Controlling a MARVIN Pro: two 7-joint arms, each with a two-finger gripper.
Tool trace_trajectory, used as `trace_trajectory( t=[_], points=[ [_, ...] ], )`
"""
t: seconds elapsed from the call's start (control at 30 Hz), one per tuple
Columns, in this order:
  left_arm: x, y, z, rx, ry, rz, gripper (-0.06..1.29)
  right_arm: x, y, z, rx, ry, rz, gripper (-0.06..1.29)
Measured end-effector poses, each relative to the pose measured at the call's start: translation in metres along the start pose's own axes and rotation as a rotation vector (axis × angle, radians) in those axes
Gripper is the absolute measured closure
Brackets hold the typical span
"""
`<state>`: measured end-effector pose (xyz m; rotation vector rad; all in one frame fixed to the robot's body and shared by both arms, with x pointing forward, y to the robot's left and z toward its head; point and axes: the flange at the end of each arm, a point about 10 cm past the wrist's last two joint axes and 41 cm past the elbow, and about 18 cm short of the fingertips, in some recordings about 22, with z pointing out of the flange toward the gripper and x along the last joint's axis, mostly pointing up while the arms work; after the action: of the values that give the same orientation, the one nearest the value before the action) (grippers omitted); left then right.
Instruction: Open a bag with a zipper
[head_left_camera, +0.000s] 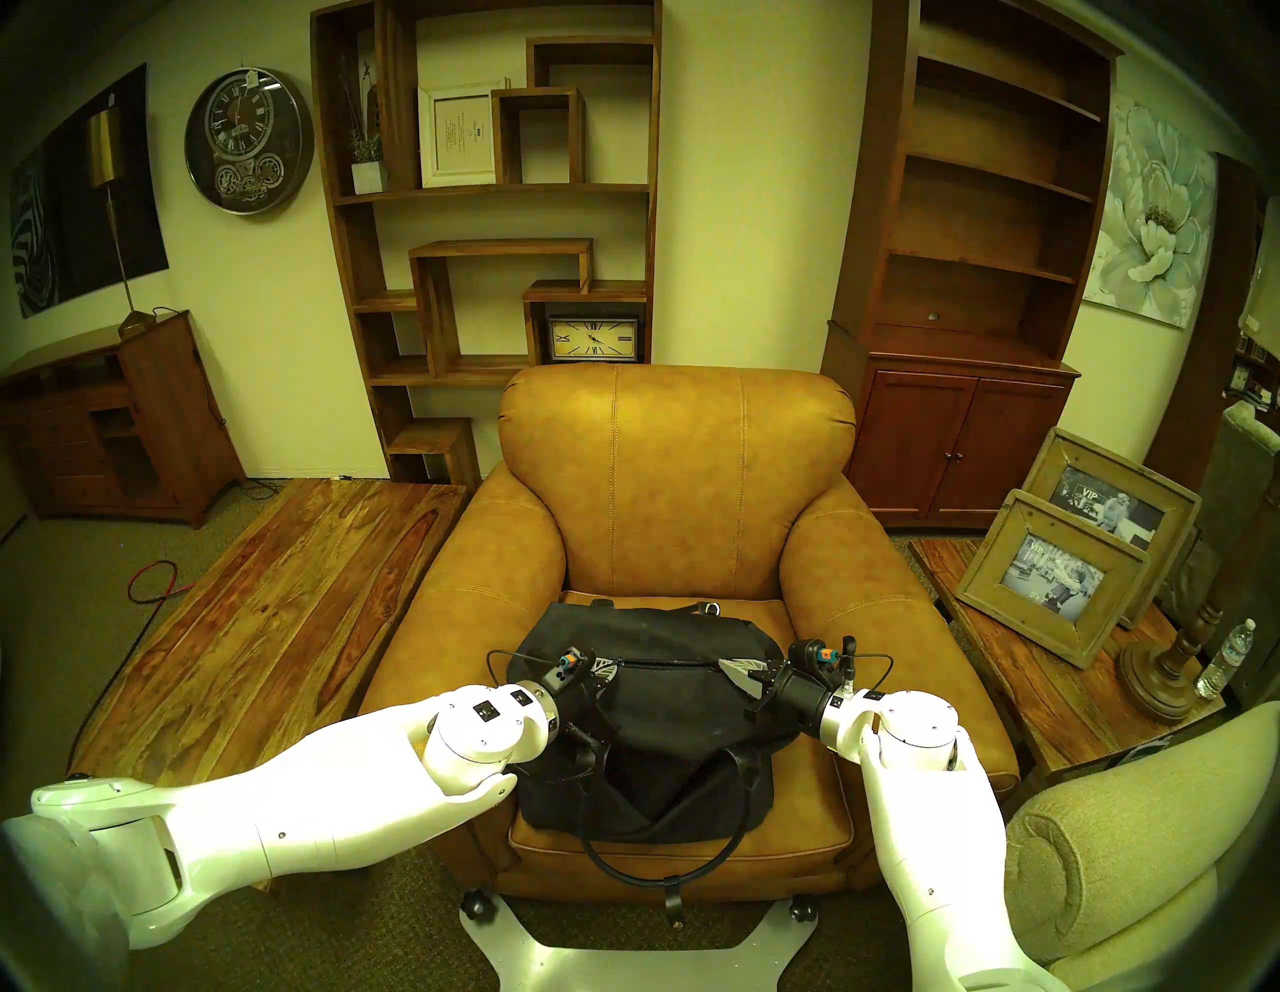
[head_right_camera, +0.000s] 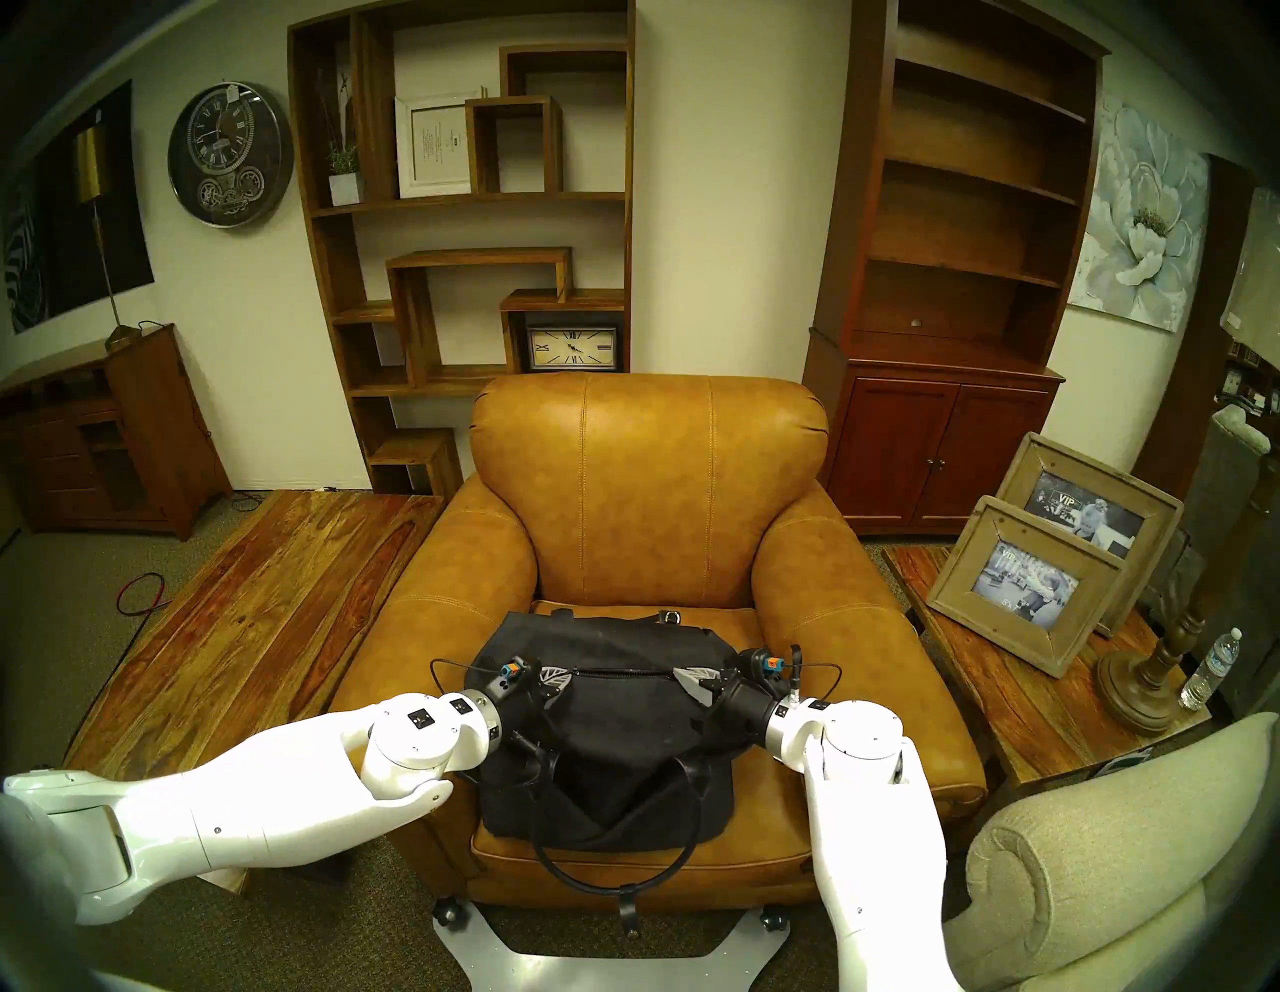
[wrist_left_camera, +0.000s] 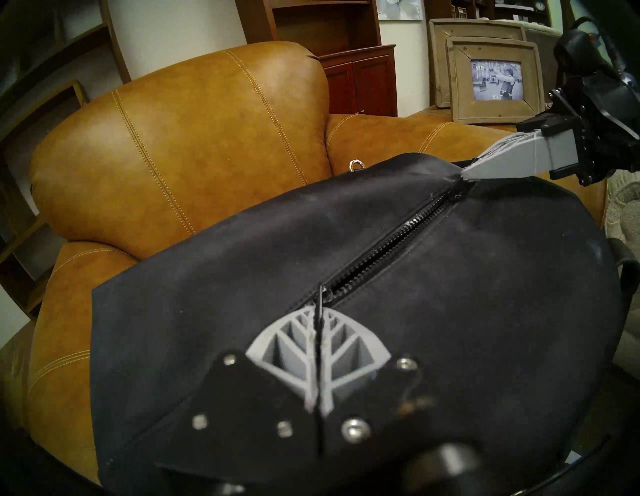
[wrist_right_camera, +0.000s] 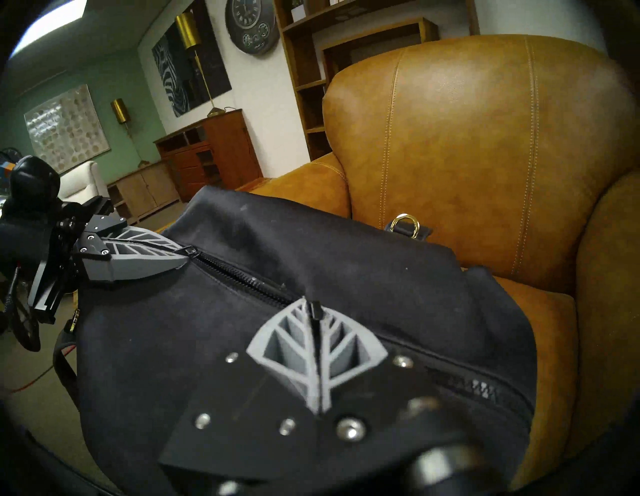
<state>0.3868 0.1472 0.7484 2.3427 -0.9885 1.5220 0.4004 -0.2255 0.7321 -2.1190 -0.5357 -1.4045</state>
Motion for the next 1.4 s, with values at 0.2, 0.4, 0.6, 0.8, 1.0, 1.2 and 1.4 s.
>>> trace_trajectory(
  t=[0.2,0.4,0.6,0.8,1.0,1.2,1.4],
  points=[
    [-0.004,-0.015,-0.009,0.012,-0.010,-0.006,1.24,0.000,0.011,-0.010,-0.035,0.019,0.042,1.25],
    [-0.007,-0.025,-0.016,0.019,-0.017,-0.022,1.24,-0.005,0.018,-0.017,-0.059,0.043,0.086,1.25],
    [-0.008,-0.039,-0.025,-0.003,-0.033,-0.061,1.24,-0.009,0.025,-0.023,-0.079,0.072,0.137,1.25],
    [-0.004,-0.060,-0.034,-0.055,-0.074,-0.116,1.24,-0.012,0.032,-0.028,-0.092,0.078,0.177,1.25],
    [-0.005,-0.086,-0.042,-0.099,-0.128,-0.189,1.24,-0.013,0.038,-0.030,-0.099,0.066,0.201,1.25],
    [-0.015,-0.113,-0.047,-0.142,-0.183,-0.280,1.24,-0.016,0.047,-0.030,-0.113,0.040,0.220,1.25],
    [-0.027,-0.132,-0.050,-0.151,-0.220,-0.327,1.24,-0.018,0.055,-0.029,-0.129,0.003,0.223,1.25]
  ],
)
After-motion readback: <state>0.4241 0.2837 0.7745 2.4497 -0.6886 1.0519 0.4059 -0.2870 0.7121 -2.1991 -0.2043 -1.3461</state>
